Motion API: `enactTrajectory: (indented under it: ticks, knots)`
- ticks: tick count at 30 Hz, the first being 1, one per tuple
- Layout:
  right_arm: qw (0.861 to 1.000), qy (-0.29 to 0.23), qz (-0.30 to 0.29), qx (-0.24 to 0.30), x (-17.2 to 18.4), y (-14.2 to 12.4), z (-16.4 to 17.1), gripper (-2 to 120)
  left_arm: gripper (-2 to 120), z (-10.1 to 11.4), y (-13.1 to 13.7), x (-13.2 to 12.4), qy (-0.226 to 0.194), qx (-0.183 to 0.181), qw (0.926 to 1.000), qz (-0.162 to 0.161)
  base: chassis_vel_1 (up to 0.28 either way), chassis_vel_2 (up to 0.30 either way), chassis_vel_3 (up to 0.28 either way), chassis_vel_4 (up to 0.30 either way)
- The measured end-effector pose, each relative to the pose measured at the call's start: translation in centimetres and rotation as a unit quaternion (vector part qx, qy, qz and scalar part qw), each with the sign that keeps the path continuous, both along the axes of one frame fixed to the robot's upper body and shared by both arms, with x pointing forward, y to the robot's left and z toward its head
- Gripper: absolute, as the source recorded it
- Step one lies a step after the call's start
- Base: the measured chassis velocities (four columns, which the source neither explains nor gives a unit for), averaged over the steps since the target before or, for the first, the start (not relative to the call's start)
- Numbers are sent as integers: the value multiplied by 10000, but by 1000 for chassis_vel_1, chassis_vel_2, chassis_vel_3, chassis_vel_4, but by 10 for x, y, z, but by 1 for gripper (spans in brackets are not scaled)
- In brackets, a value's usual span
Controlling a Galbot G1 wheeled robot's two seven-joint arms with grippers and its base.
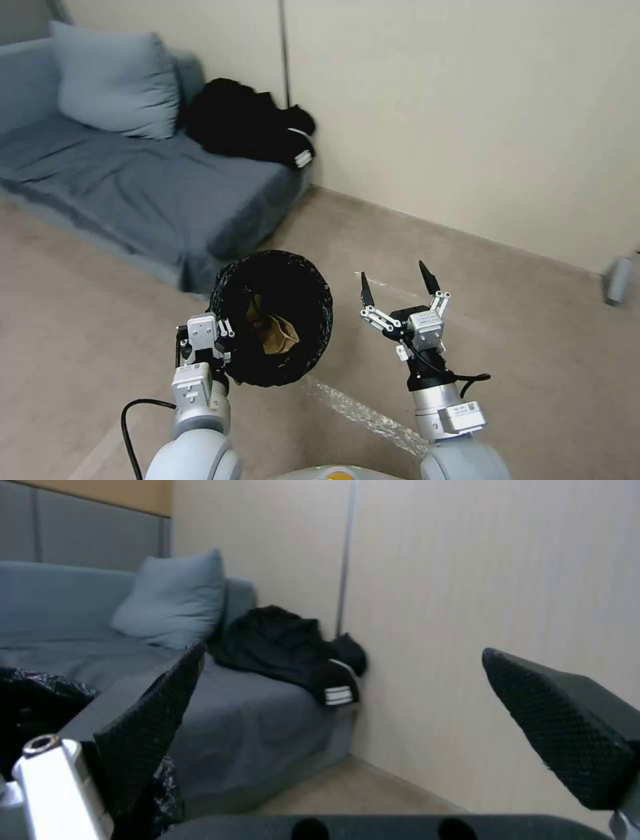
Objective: Pick up the trash bin, then pick up the garbage from the floor and place it into the trash bin.
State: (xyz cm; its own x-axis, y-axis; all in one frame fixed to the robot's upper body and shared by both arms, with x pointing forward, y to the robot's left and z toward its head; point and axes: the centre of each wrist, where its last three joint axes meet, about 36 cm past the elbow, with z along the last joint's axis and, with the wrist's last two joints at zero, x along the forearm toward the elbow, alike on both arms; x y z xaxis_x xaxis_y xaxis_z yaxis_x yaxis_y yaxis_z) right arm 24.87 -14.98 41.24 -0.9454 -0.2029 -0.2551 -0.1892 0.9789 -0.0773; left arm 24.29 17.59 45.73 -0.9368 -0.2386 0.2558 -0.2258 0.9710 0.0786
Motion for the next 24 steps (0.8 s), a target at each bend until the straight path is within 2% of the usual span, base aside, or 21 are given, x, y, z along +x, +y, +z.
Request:
enactTrajectory:
  ticks: [24]
  knots:
    - [10000,-22,32,51,0,7,3,100,1,1,-1,-1,-1,-4,10000,-9,126,122,123,126]
